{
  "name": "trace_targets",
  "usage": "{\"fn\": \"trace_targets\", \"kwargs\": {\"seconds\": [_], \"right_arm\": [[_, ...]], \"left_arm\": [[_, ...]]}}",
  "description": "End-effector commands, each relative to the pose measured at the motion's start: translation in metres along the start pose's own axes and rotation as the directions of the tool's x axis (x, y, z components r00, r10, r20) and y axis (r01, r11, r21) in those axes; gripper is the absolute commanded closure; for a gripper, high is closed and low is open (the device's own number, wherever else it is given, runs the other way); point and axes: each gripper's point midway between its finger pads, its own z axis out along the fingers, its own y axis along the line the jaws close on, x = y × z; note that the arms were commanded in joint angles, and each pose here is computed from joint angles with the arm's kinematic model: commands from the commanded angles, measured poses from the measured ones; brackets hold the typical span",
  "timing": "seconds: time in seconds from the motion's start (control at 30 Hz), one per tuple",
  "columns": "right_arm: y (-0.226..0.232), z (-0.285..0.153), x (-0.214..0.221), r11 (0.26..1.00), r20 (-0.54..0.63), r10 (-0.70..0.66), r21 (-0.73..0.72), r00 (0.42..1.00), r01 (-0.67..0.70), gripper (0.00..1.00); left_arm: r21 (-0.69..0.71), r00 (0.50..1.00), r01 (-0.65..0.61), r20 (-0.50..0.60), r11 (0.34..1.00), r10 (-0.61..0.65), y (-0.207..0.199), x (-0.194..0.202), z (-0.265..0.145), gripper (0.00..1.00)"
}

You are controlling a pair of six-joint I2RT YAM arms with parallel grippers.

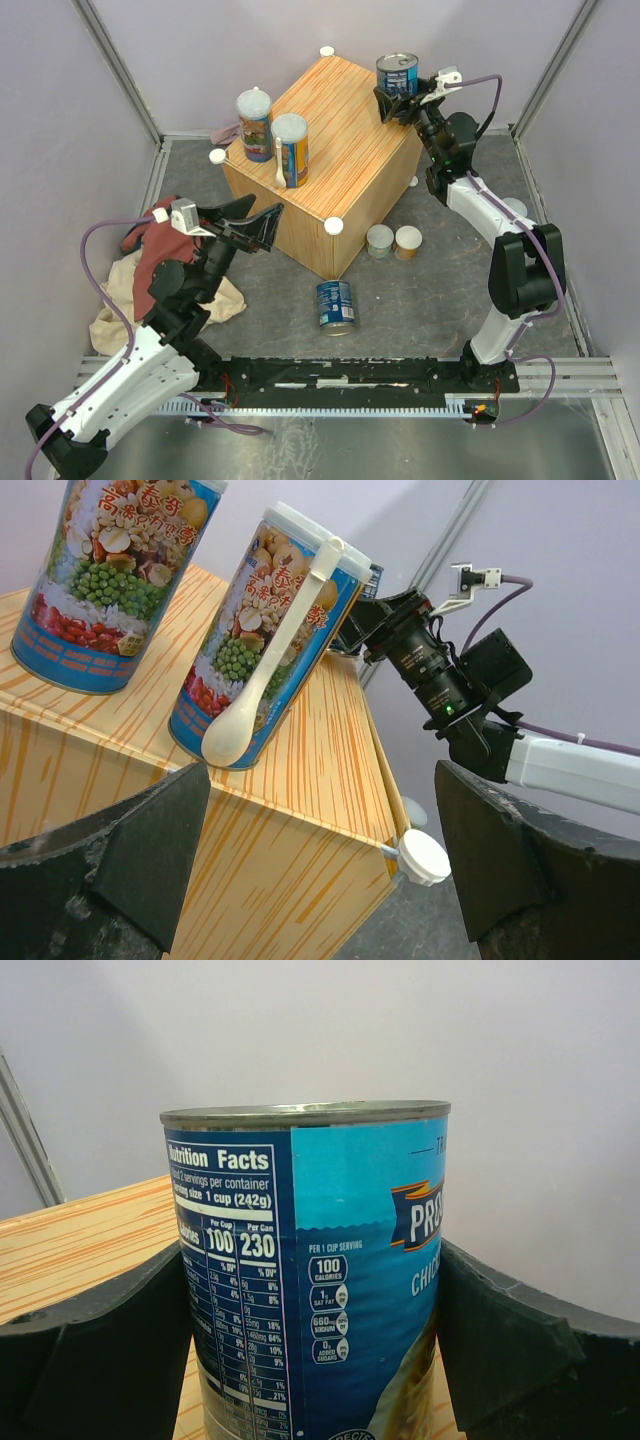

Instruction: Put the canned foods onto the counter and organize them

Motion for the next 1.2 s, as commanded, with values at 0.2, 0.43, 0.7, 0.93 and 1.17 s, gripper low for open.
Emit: {"fn": "trace_targets", "kwargs": {"seconds": [0.2,0.43,0.7,0.93,1.17], "right_arm": [[0.004,-0.007,-0.071,1.0,0.227,-0.03,0.012,0.973,0.028,0.26],[0.004,-0.011,-0.066,1.0,0.212,-0.012,0.011,0.977,0.01,0.15],[0.006,-0.013,-0.064,1.0,0.188,0.0,0.003,0.982,-0.001,0.04],[0.007,-0.018,-0.065,1.0,0.169,0.005,0.008,0.986,-0.006,0.01],[0.006,-0.019,-0.068,1.0,0.14,0.008,0.016,0.99,-0.01,0.01]], "left_arm": [[0.026,0.999,-0.027,0.034,0.999,0.026,-0.006,-0.01,0.002,0.01],[0.024,0.999,-0.024,0.032,0.999,0.024,-0.006,-0.012,0.001,0.01],[0.023,0.999,-0.011,0.033,1.0,0.011,-0.008,-0.015,0.0,0.01],[0.025,0.999,0.002,0.036,1.0,-0.003,-0.01,-0.02,-0.001,0.01],[0.028,0.999,0.014,0.034,1.0,-0.015,-0.013,-0.023,-0.001,0.01]]}}
